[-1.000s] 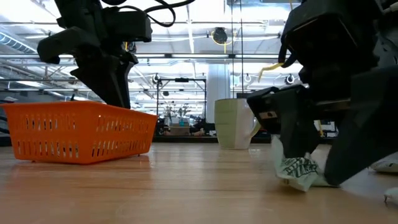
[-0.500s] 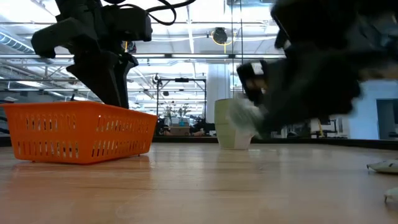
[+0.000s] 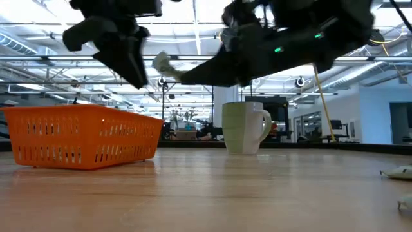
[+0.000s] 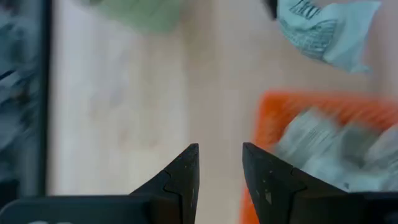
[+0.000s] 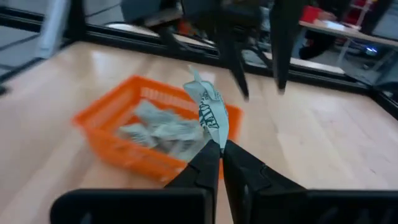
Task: Pick and place Stevia / Truvia into bins
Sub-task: Put the light green stevia packet into the orange basket
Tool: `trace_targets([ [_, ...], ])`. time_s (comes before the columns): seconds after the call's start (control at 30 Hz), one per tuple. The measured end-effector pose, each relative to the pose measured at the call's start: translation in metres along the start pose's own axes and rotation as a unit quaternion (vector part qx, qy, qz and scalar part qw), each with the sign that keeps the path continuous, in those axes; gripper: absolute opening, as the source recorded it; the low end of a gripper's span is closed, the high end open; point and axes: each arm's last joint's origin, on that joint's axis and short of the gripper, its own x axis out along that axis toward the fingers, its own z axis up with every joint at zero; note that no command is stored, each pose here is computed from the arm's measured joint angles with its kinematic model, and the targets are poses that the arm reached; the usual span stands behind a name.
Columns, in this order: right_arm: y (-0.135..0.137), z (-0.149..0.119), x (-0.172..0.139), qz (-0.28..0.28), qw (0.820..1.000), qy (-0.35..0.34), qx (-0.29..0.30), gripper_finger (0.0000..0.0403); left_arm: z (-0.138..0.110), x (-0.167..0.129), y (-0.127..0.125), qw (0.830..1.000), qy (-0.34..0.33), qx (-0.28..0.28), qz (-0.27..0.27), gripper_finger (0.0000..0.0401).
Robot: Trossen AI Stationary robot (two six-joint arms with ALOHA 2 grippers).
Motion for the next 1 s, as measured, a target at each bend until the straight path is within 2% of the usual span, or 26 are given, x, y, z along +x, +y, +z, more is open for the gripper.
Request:
trace_targets([
  [0.13,-0.007,0.002,0.023,-0.011,1.000,0.022,0.002,0.0015,0.002,-0.011,0.009,0.998,-0.003,-0.021,0.053,0.0129],
  [0.23,-0.005,0.005,0.043,0.003,0.997,0.069,-0.023,0.0015,0.000,-0.017,0.013,0.996,-0.001,-0.027,0.080,0.0129],
  [0.37,-0.001,0.010,0.065,0.020,0.991,0.121,-0.056,0.0016,0.001,-0.023,0.018,0.995,-0.015,-0.036,0.090,0.0129],
  [0.5,0.002,0.008,0.079,0.024,0.988,0.136,-0.071,0.0024,0.001,-0.024,0.018,0.995,-0.017,-0.040,0.090,0.0129],
  [0.77,0.004,0.009,0.080,0.025,0.987,0.137,-0.075,0.0094,0.000,-0.024,0.017,0.997,-0.014,-0.040,0.069,0.0129],
  [1.0,0.024,0.034,0.062,0.059,0.978,0.130,-0.149,0.0130,0.001,-0.024,0.017,0.996,-0.016,-0.063,0.068,0.0129],
])
